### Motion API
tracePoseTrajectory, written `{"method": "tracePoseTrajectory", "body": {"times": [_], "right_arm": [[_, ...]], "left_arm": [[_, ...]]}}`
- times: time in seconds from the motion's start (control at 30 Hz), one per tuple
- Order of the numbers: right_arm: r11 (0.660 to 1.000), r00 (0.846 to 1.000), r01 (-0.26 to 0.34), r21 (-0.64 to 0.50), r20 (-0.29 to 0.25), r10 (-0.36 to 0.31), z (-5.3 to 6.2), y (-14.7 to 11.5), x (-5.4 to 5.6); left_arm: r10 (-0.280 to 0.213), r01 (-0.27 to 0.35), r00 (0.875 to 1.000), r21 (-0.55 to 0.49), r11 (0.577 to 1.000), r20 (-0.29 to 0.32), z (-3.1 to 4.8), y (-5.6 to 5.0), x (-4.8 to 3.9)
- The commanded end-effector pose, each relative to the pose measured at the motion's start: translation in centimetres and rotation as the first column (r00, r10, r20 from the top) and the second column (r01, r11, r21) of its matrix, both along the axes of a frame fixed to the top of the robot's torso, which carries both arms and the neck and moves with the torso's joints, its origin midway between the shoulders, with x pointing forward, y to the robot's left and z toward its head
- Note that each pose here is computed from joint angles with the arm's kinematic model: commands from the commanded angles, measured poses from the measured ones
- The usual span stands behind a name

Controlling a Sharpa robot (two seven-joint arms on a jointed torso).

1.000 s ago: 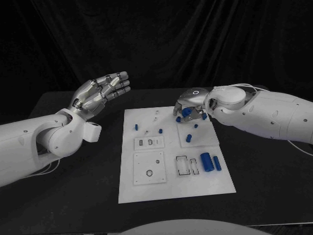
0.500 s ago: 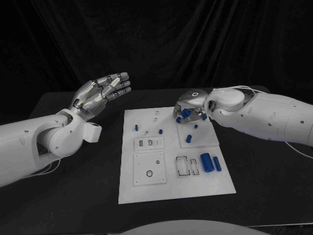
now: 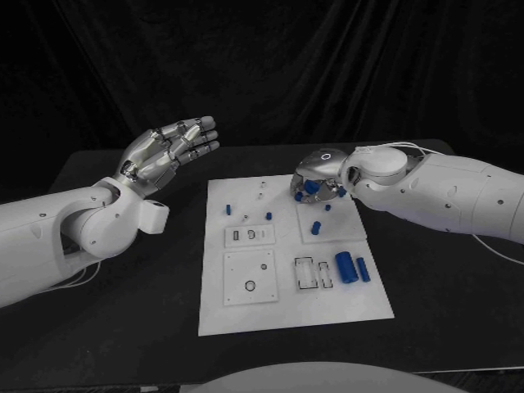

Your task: Assemble the parts on the task board

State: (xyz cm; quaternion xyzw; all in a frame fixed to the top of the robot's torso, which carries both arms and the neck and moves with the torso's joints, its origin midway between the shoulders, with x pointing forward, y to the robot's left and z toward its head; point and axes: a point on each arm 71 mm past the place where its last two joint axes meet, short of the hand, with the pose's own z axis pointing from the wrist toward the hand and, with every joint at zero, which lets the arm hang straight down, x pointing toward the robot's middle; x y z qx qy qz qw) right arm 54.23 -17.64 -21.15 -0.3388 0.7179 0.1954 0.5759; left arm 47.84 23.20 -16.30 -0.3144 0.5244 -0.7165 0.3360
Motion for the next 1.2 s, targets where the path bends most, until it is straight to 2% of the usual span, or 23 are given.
{"method": "tracePoseTrajectory", "body": {"times": [0.03, 0.8, 1.2], "right_arm": [[1.000, 1.000, -0.007, -0.004, 0.003, 0.007, -0.15, 0.02, -0.02], [1.000, 1.000, -0.014, 0.009, 0.003, 0.014, -0.32, -0.24, 0.33], [0.995, 0.997, -0.050, 0.085, 0.057, 0.045, 0.53, 0.57, 0.05]], "left_arm": [[-0.003, 0.009, 0.997, -0.068, 0.998, 0.082, 0.84, 0.04, -0.18], [-0.005, 0.010, 0.997, -0.062, 0.998, 0.073, 0.72, 0.10, -0.10], [-0.001, 0.005, 0.998, -0.057, 0.998, 0.068, 0.61, 0.38, 0.05]]}}
